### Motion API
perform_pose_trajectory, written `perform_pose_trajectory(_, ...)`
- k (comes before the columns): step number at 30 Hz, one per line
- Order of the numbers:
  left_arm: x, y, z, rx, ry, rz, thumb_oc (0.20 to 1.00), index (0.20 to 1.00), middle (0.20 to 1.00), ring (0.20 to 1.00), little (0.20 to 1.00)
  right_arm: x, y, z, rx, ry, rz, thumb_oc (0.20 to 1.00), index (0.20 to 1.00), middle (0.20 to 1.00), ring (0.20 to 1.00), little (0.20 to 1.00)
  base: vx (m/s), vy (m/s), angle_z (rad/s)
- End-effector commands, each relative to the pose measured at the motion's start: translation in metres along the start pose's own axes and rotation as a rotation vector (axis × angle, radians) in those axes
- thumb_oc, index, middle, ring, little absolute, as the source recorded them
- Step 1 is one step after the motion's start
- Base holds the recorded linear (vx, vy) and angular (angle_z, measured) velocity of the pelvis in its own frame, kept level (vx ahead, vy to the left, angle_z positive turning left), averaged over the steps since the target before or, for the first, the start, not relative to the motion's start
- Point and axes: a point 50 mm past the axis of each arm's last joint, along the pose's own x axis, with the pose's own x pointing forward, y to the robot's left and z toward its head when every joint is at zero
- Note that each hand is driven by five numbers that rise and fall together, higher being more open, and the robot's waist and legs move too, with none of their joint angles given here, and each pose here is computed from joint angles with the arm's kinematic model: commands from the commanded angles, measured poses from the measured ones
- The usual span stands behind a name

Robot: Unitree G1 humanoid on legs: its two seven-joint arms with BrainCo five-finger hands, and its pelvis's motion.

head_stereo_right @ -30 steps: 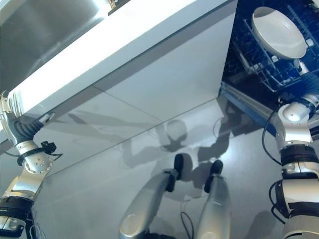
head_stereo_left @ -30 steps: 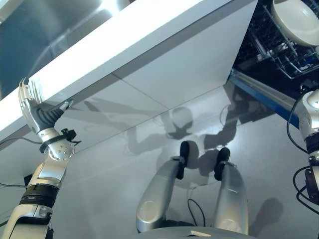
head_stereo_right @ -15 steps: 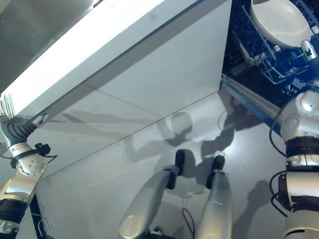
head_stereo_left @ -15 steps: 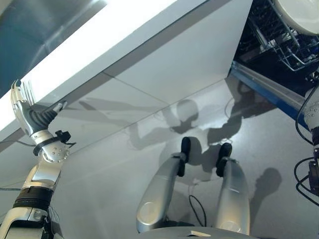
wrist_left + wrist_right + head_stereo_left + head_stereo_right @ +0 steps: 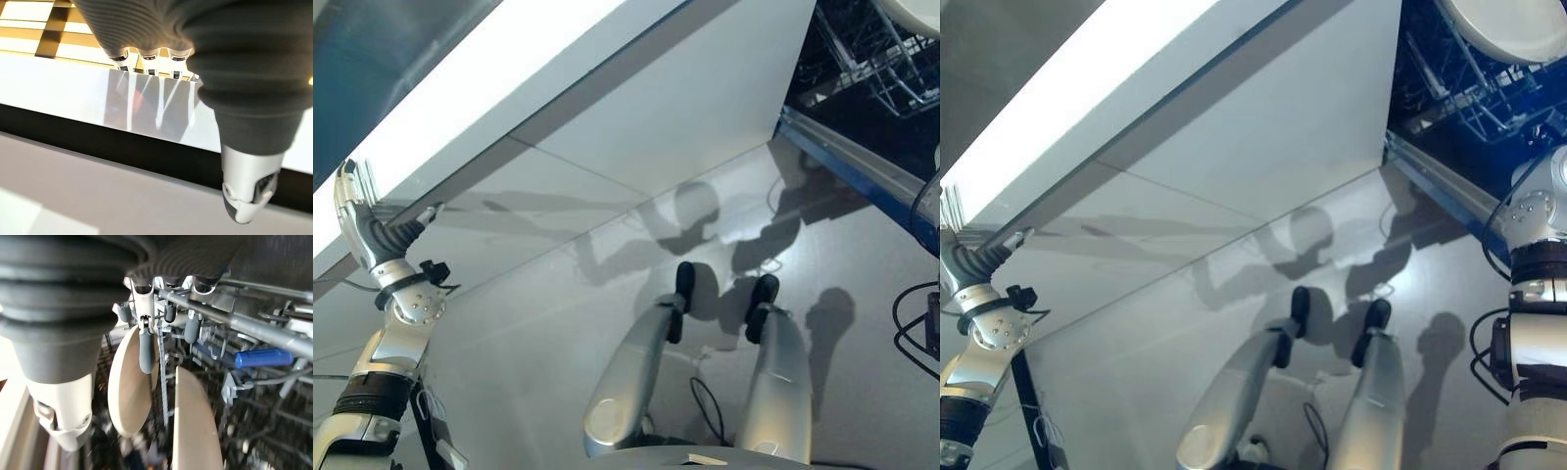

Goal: Pick up plates and place into dishwasher.

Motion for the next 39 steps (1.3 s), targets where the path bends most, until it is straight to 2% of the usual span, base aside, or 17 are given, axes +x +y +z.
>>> perform_pose_trajectory(1, -0.140, -0.044, -0.058, 0.006, 0.400, -0.517, 1.000, 1.000, 1.000, 1.000, 1.000, 0.001, 0.060, 0.017, 0.256, -0.068, 0.341, 1.000, 1.000, 1.000, 1.000, 1.000, 0.00, -0.067, -0.05)
perform_pose_trajectory(3, -0.135, -0.039, -0.060, 0.003, 0.395, -0.513, 1.000, 1.000, 1.000, 1.000, 1.000, -0.002, 0.071, 0.024, 0.385, -0.087, 0.452, 1.000, 1.000, 1.000, 1.000, 1.000, -0.01, -0.101, -0.04)
perform_pose_trajectory(10, -0.116, -0.017, -0.065, 0.014, 0.354, -0.500, 1.000, 1.000, 1.000, 1.000, 1.000, -0.020, 0.122, 0.046, 0.634, -0.112, 0.794, 1.000, 1.000, 1.000, 1.000, 1.000, 0.00, -0.099, -0.11)
perform_pose_trajectory(15, -0.101, 0.000, -0.066, 0.040, 0.323, -0.485, 1.000, 1.000, 1.000, 1.000, 1.000, -0.040, 0.151, 0.061, 0.699, -0.114, 1.024, 1.000, 1.000, 1.000, 1.000, 1.000, 0.01, -0.130, -0.13)
perform_pose_trajectory(22, -0.081, 0.016, -0.065, 0.063, 0.266, -0.488, 1.000, 1.000, 1.000, 1.000, 1.000, -0.070, 0.197, 0.084, 0.790, -0.116, 1.232, 1.000, 1.000, 1.000, 1.000, 1.000, 0.01, -0.106, -0.04)
perform_pose_trajectory(26, -0.076, 0.018, -0.061, 0.066, 0.238, -0.496, 1.000, 1.000, 1.000, 1.000, 1.000, -0.088, 0.212, 0.091, 0.811, -0.123, 1.325, 1.000, 1.000, 1.000, 1.000, 1.000, 0.00, -0.038, -0.08)
perform_pose_trajectory(32, -0.069, 0.023, -0.062, 0.079, 0.223, -0.514, 1.000, 1.000, 1.000, 1.000, 1.000, -0.101, 0.213, 0.095, 0.787, -0.168, 1.398, 1.000, 1.000, 1.000, 1.000, 1.000, -0.01, -0.020, -0.12)
perform_pose_trajectory(39, -0.058, 0.027, -0.058, 0.095, 0.186, -0.513, 1.000, 1.000, 1.000, 1.000, 1.000, -0.096, 0.195, 0.100, 0.716, -0.258, 1.349, 1.000, 1.000, 1.000, 1.000, 1.000, -0.04, -0.024, 0.00)
